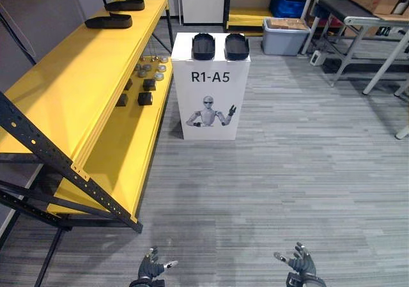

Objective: Walk over and take plastic housings, then place them on the shelf

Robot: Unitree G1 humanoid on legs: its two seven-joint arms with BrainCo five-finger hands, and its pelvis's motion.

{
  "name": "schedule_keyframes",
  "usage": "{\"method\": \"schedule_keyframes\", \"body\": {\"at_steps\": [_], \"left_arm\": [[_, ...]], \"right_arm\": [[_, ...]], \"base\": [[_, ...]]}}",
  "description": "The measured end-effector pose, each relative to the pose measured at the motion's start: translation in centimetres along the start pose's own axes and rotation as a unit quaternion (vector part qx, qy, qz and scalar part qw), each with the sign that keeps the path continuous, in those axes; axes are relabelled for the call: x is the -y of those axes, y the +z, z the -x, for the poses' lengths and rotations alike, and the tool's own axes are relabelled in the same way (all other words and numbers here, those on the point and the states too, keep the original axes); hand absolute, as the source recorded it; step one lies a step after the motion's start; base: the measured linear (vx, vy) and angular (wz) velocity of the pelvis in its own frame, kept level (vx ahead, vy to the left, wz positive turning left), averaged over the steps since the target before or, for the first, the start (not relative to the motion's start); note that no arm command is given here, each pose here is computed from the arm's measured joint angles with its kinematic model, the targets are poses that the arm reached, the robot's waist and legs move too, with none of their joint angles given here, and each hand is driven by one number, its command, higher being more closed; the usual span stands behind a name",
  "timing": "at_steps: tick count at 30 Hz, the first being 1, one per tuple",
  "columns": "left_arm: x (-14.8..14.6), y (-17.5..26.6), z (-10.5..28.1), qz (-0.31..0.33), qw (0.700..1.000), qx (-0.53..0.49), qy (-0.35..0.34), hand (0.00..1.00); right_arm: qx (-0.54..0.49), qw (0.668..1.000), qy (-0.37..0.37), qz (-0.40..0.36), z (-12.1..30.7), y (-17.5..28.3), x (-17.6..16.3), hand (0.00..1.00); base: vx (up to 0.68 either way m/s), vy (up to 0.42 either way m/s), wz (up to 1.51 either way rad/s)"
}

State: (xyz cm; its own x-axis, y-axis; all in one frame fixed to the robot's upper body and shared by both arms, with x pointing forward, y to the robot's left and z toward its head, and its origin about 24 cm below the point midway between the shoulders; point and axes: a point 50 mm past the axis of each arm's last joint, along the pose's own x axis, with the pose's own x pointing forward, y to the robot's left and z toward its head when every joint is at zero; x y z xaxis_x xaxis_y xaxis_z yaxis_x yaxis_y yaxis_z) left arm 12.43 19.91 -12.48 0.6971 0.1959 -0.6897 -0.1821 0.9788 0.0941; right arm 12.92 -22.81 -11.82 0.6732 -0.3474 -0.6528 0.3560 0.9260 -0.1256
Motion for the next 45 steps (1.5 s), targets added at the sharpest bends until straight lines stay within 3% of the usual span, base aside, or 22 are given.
{"method": "schedule_keyframes", "body": {"at_steps": [7,32,39,45], "left_arm": [[0.2,1.7,0.2,-0.011,0.999,0.044,-0.017,0.0],[1.1,2.3,0.2,0.005,0.998,0.056,-0.01,0.0],[1.2,4.4,-0.5,0.003,0.996,0.087,-0.013,0.0],[2.2,7.0,-1.7,0.01,0.993,0.116,-0.016,0.0]], "right_arm": [[0.01,0.999,0.025,0.038,-0.2,0.4,-0.4,0.0],[0.006,1.0,0.022,0.016,-1.4,1.6,-1.6,0.0],[-0.011,1.0,0.015,0.019,-0.9,0.4,-1.1,0.0],[0.023,0.999,0.013,0.035,-2.0,3.0,-0.9,0.0]], "base": [[0.01,-0.005,0.03],[-0.03,0.026,-0.14],[0.32,0.059,0.42],[0.67,-0.203,0.59]]}}
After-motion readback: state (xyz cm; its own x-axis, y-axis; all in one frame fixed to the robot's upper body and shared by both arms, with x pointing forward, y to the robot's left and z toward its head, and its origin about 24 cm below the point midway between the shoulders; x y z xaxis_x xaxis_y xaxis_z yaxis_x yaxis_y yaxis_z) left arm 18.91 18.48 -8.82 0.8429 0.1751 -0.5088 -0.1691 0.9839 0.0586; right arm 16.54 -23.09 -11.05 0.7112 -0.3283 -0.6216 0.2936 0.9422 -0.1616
